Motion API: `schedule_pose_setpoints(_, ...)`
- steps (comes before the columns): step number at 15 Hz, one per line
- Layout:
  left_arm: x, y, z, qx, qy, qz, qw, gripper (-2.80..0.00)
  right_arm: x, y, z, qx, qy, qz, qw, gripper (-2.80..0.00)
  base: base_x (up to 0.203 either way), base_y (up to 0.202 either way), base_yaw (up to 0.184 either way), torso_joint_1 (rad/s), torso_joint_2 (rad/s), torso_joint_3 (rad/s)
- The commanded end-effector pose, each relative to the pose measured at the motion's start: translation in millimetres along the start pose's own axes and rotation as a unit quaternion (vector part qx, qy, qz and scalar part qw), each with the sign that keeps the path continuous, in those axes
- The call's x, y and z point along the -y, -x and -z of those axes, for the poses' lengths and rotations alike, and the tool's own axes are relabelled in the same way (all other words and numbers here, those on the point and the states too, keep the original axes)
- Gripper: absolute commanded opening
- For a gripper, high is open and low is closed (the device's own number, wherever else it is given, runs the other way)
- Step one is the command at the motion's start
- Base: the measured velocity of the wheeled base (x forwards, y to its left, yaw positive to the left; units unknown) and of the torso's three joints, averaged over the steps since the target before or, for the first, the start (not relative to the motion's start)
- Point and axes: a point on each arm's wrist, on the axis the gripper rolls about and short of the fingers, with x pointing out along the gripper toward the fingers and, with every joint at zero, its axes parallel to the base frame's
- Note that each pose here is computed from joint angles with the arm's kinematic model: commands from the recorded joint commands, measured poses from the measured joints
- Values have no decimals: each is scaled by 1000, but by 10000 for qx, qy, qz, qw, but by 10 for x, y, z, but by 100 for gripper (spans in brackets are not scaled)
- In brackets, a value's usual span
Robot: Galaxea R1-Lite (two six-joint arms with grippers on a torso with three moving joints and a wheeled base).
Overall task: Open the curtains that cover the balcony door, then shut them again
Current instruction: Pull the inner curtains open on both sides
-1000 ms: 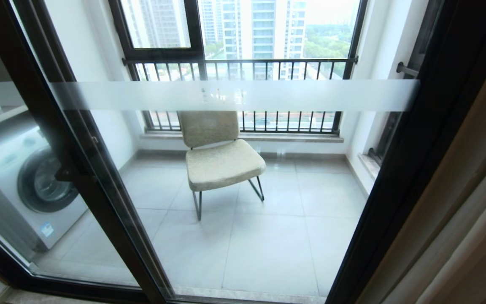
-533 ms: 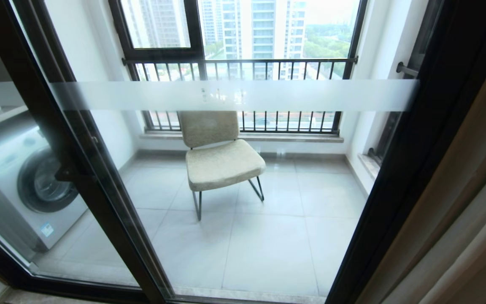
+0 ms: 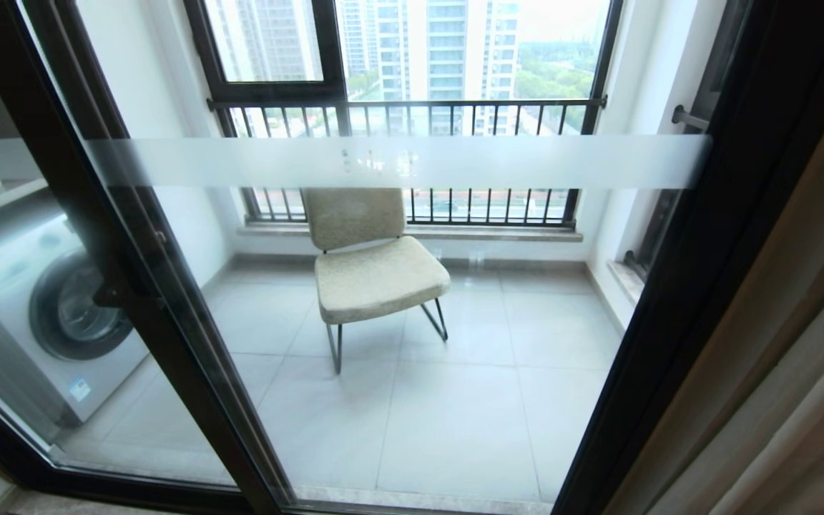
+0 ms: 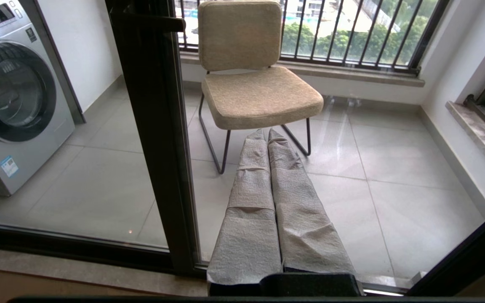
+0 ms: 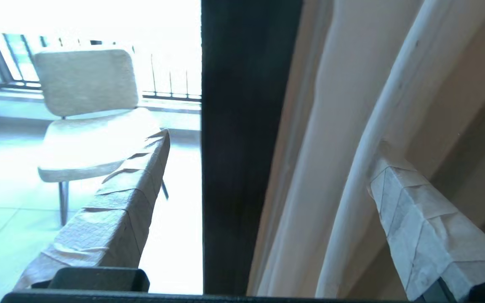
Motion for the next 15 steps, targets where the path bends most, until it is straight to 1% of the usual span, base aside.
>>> schedule_pose_setpoints(1, 0, 0, 0, 2, 4, -7, 10000, -280, -110, 178, 97, 198, 81, -437, 9988, 0, 0, 0, 0, 0, 0, 0)
schedule_pose_setpoints(4, 0, -1, 0, 1, 4, -5, 10000, -280, -204, 291, 247, 195, 217, -867, 9958, 0, 0, 0, 0, 0, 0, 0)
schedule_pose_setpoints(7, 0, 1, -3, 14, 4, -6, 10000, -280, -241, 405, 437, 83, 368, -1009, 9942, 0, 0, 0, 0, 0, 0, 0)
schedule_pose_setpoints(8, 0, 0, 0, 1, 3, -7, 10000, -280, -245, 442, 484, 73, 396, -1030, 9939, -280, 0, 0, 0, 0, 0, 0)
schedule_pose_setpoints(11, 0, 1, -2, 9, 4, -3, 10000, -280, -252, 550, 621, 43, 398, -1045, 9937, -280, 0, 0, 0, 0, 0, 0)
schedule_pose_setpoints(15, 0, 0, 0, 1, 4, -3, 10000, -280, -258, 733, 808, 160, 389, -1039, 9937, -280, 0, 0, 0, 0, 0, 0)
